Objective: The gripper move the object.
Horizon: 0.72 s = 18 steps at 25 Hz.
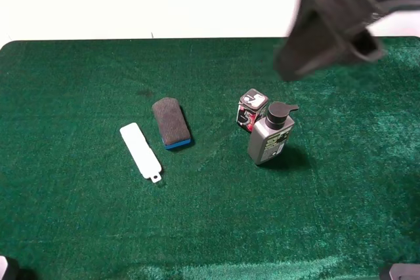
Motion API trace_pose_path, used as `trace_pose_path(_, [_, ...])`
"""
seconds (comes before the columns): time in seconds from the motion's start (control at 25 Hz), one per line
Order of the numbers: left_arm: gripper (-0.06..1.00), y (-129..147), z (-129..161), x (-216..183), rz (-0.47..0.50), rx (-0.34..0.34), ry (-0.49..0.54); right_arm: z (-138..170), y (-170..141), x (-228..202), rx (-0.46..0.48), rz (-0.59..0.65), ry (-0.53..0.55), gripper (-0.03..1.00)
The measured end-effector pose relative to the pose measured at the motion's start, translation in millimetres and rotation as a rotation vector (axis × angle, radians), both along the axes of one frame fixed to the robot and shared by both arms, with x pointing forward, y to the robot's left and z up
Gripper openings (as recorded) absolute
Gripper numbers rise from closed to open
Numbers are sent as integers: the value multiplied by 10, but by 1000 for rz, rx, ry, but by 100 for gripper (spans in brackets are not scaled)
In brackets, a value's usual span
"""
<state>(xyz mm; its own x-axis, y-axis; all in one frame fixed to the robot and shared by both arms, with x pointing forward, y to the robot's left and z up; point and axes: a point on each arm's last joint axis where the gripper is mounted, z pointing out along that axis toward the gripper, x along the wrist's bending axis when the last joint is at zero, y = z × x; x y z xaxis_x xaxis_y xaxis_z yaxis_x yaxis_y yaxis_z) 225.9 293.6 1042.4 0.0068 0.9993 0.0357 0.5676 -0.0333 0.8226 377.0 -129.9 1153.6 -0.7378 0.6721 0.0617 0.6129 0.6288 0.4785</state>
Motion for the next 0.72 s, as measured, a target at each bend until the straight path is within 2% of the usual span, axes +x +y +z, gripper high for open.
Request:
trace_pose_path(0.44, [88, 0, 0, 0, 0, 0, 0, -63, -619, -403, 24, -67, -97, 69])
trace_pose_path(0.56, [88, 0, 0, 0, 0, 0, 0, -121, -841, -451, 38, -157, -114, 69])
trace_pose_path(0.72, [88, 0, 0, 0, 0, 0, 0, -225, -1163, -532, 89, -333, -189, 69])
